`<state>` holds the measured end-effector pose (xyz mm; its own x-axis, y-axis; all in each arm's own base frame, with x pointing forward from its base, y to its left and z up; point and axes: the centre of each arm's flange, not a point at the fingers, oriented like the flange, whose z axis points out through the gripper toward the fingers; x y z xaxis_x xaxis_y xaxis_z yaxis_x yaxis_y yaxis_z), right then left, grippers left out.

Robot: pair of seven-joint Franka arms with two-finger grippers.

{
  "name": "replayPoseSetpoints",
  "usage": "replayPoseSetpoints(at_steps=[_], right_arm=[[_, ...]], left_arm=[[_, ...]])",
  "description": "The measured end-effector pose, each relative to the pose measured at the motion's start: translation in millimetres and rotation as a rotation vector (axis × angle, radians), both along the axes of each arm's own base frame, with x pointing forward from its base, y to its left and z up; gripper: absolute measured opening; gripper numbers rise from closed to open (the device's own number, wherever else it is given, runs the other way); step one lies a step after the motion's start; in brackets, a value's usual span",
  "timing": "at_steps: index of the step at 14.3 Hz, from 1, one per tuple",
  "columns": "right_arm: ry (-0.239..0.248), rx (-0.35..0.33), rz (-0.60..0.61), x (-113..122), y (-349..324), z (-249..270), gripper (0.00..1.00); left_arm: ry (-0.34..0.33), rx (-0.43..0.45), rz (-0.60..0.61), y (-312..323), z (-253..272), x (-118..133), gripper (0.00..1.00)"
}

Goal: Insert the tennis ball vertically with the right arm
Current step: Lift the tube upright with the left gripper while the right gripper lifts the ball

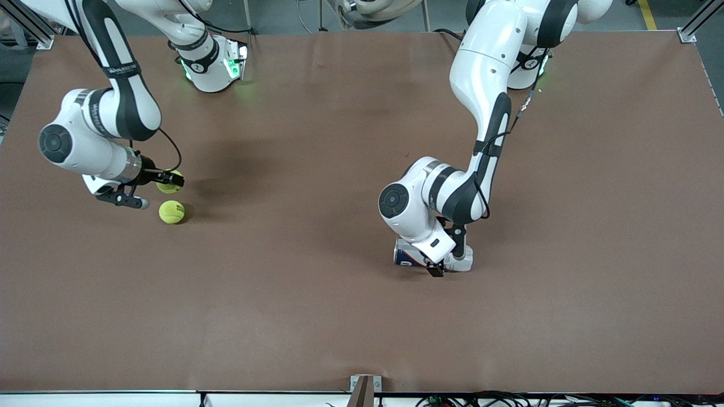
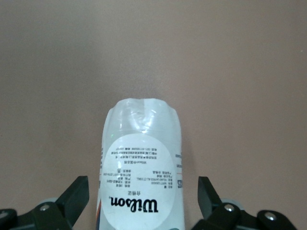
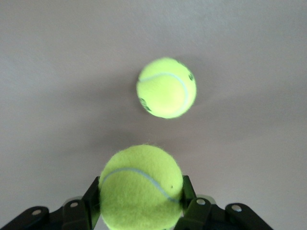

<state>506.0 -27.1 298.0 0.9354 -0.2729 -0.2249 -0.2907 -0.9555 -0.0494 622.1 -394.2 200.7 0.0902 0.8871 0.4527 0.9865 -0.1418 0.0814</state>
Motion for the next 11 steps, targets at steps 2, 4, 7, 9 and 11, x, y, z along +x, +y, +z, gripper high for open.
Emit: replayPoseSetpoints(at_steps=[2,4,7,9,11], right_arm=[[0.005,0.057,-0.081,25.1,4.3,16.2,0.67],[0.004,0.079,-0.151,48.3,7.1,21.7,0.67],[0.019,0.071,-0.192,72.4,16.0,7.2,0.67],[0.035,0.066,-0.196,78.1,20.9,-4.9,0.67],[0.039,0.065,-0.197,79.9,21.3,-8.6,0.67]], left_arm=[[-0.001,-0.003,-0.006,-1.7,-4.2,-0.8,1.0],[0.002,-0.001,-0.009,-2.1,-9.2,-1.6,1.0],[0.008,0.005,-0.01,-1.7,-17.2,-3.0,1.0],[0.007,0.004,-0.014,-2.1,-22.0,-3.1,0.96],[0.003,0.001,-0.017,-3.3,-22.6,-3.0,0.77]])
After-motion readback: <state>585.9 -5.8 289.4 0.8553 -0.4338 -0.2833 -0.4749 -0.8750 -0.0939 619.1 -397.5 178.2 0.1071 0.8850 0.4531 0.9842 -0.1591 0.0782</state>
